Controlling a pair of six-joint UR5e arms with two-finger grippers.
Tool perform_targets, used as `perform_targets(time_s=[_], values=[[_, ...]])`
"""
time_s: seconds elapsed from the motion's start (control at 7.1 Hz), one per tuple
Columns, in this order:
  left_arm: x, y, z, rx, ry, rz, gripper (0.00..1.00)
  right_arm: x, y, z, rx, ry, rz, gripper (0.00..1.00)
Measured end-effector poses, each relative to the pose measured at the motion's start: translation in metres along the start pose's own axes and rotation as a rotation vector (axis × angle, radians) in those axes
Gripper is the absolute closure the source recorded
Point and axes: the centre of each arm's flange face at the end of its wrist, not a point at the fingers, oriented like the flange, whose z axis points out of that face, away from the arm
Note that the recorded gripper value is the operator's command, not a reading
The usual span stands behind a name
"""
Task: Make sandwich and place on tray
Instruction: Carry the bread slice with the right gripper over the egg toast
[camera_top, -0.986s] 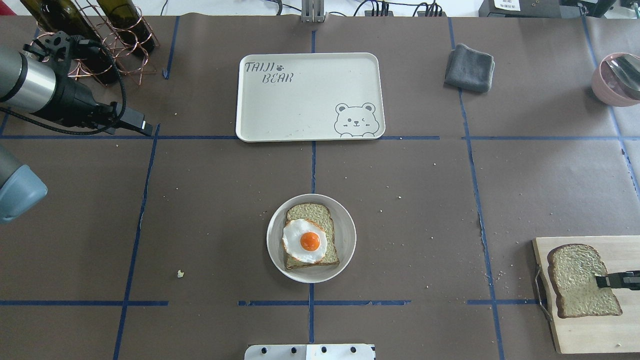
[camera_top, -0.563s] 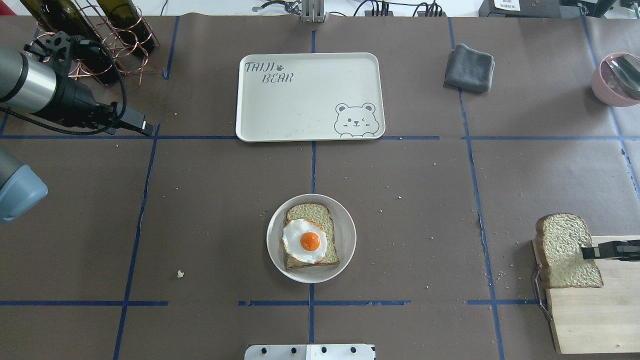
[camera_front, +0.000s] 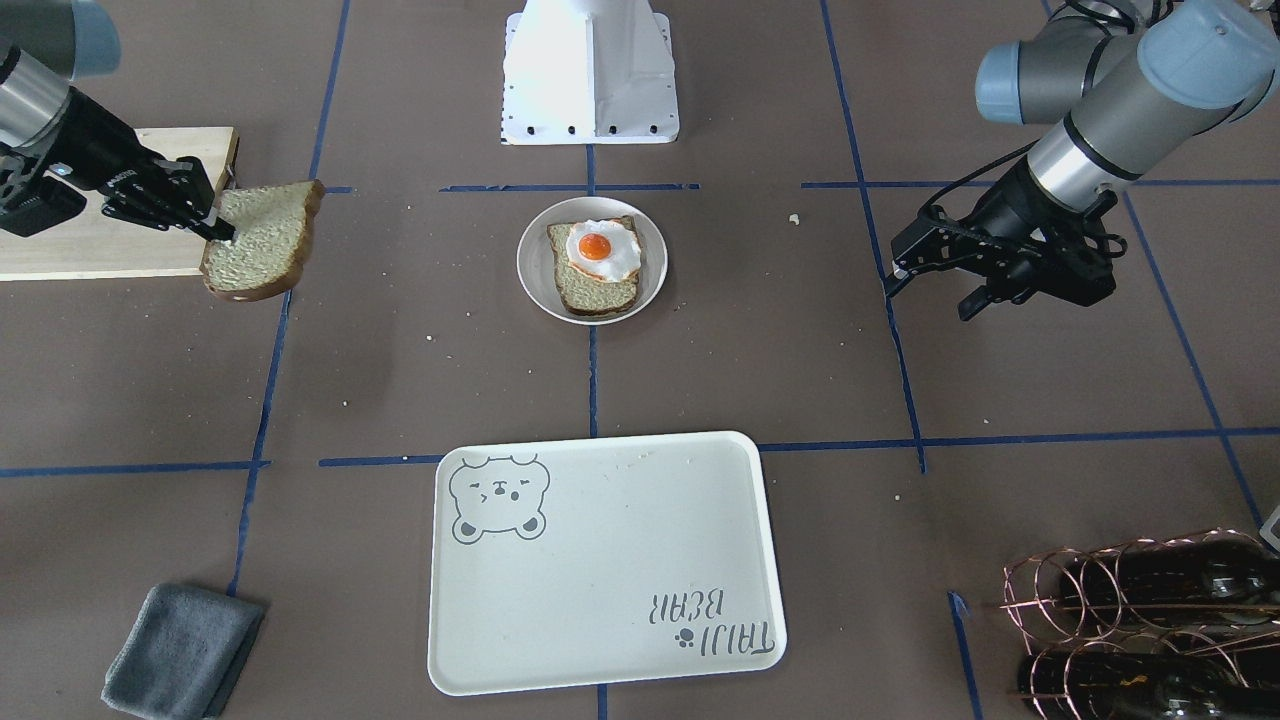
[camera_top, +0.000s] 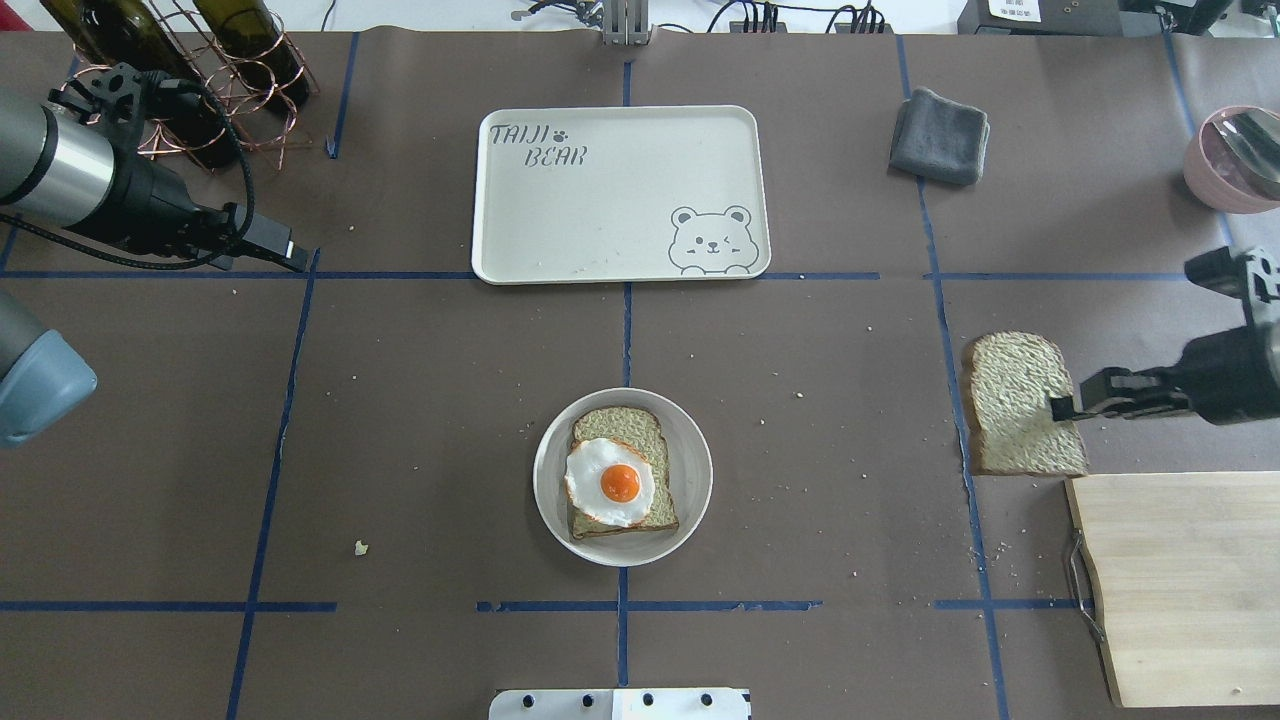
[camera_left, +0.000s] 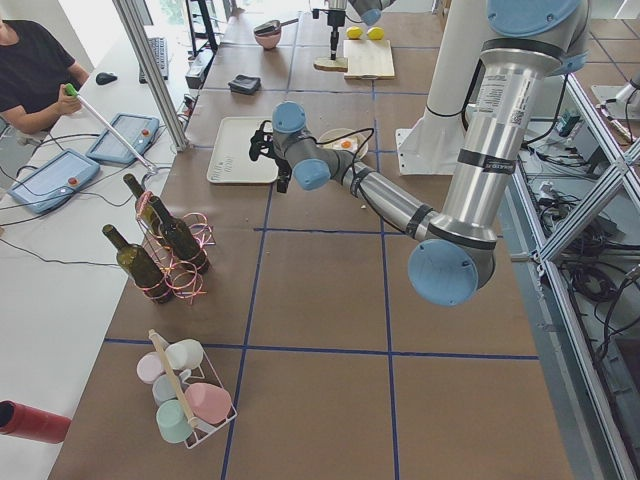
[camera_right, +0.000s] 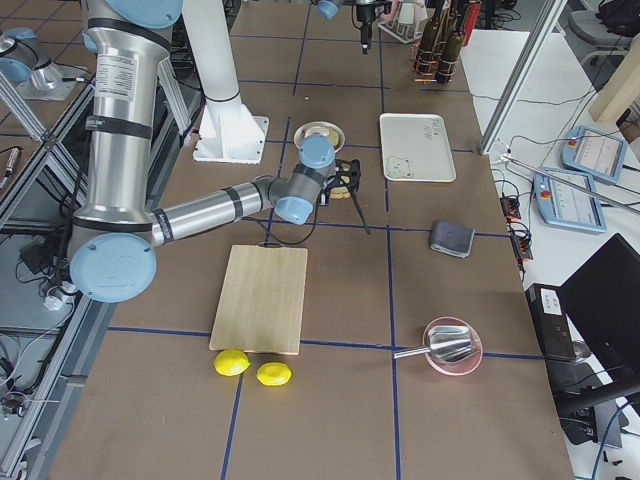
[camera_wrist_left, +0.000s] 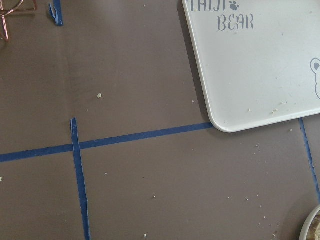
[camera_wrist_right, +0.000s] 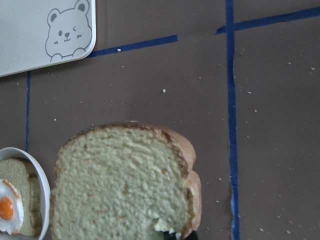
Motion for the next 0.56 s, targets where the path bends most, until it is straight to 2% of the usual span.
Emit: perform_targets(time_s=[0.14,0.28,0.56], values=[[0.000,0.000,0.000,-0.001,0.000,-0.002,0.00,-0.064,-0.012,0.029,-0.025,0.025,0.006,1.00],[0.000,-0.001,0.001,-0.001,0.000,-0.003,0.00,-0.127,-0.004,0.067,-0.033,0.057,0.006,1.00],[-0.001,-0.001,0.002,-0.002,-0.001,-0.005,0.00,-0.220,0.031,0.135,-0.015,0.088,0.020,1.00]])
